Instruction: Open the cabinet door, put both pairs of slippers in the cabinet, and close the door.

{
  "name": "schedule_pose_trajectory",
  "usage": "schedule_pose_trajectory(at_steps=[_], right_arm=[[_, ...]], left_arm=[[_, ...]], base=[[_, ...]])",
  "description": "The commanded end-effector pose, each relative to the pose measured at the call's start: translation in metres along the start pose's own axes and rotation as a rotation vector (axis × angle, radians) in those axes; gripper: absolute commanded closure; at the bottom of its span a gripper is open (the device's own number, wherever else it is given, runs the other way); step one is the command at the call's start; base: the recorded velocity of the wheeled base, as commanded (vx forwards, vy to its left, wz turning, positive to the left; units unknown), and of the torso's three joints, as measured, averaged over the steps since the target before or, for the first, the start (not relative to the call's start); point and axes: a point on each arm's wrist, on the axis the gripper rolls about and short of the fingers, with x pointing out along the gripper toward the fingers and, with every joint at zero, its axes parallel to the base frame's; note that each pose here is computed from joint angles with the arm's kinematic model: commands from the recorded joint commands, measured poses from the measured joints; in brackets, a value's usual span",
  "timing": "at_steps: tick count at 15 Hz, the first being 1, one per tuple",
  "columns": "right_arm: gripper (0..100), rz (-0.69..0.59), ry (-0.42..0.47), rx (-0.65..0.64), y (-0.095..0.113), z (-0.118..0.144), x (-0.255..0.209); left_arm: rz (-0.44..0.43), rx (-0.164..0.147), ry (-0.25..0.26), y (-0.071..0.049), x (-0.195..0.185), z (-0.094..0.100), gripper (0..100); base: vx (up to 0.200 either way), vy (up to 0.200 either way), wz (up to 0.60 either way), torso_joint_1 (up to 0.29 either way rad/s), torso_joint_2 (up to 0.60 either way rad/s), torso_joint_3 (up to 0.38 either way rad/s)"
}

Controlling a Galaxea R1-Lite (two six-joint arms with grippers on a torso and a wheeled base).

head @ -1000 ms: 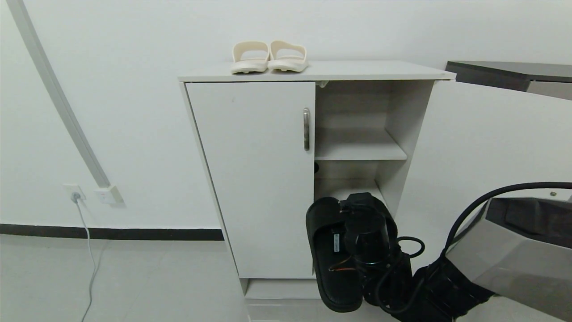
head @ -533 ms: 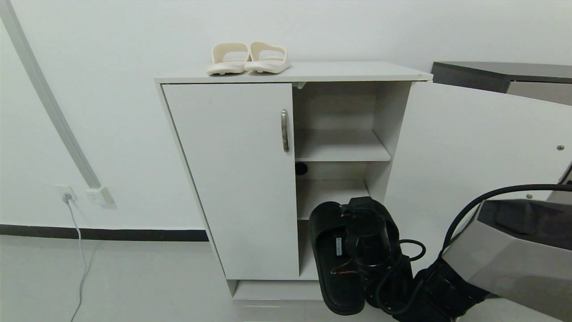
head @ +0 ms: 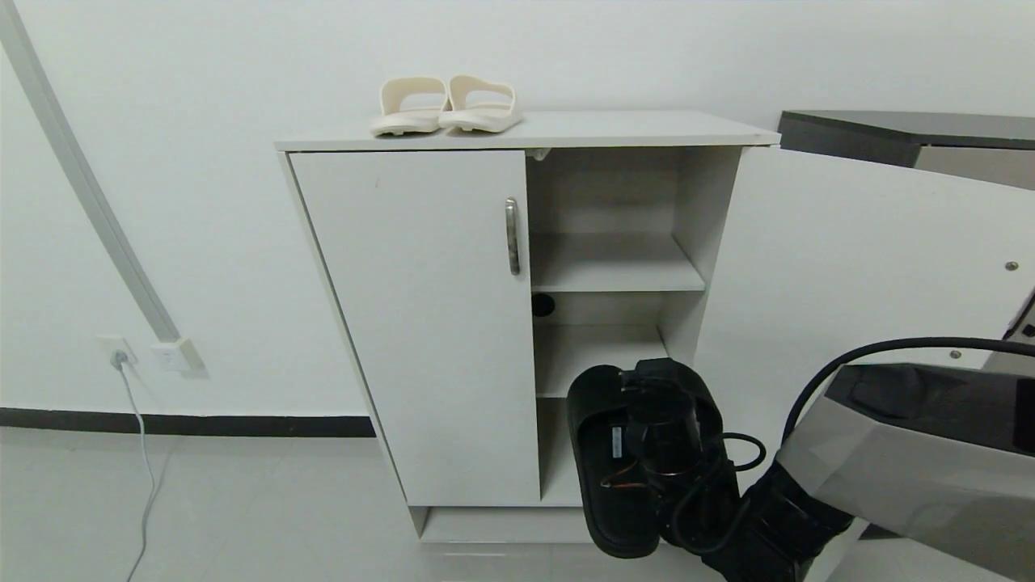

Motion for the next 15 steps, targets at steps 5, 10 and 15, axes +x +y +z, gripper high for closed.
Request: schedule_pose_trajectory(at_steps=[5, 10, 15], right_arm=[[100, -0.011, 0.010, -0.007, 0.002, -0.011, 0.010], [100, -0.011, 0.000, 0.002, 0.003, -0.013, 0.013], [100, -0.012, -0.028, 0.025, 0.006, -0.010, 0.019]], left_arm=[[-0.001, 0.000, 0.003, 0.000, 0.000, 0.000, 100], [0.001, 0.000, 0.003, 0.000, 0.000, 0.000, 100], [0.001, 0.001, 0.003, 0.000, 0.000, 0.000, 100]], base=[[0.000, 0.000, 0.00, 0.000, 0.00, 0.000], [0.000, 0.000, 0.00, 0.004, 0.00, -0.103], [0.000, 0.000, 0.00, 0.002, 0.00, -0.192]])
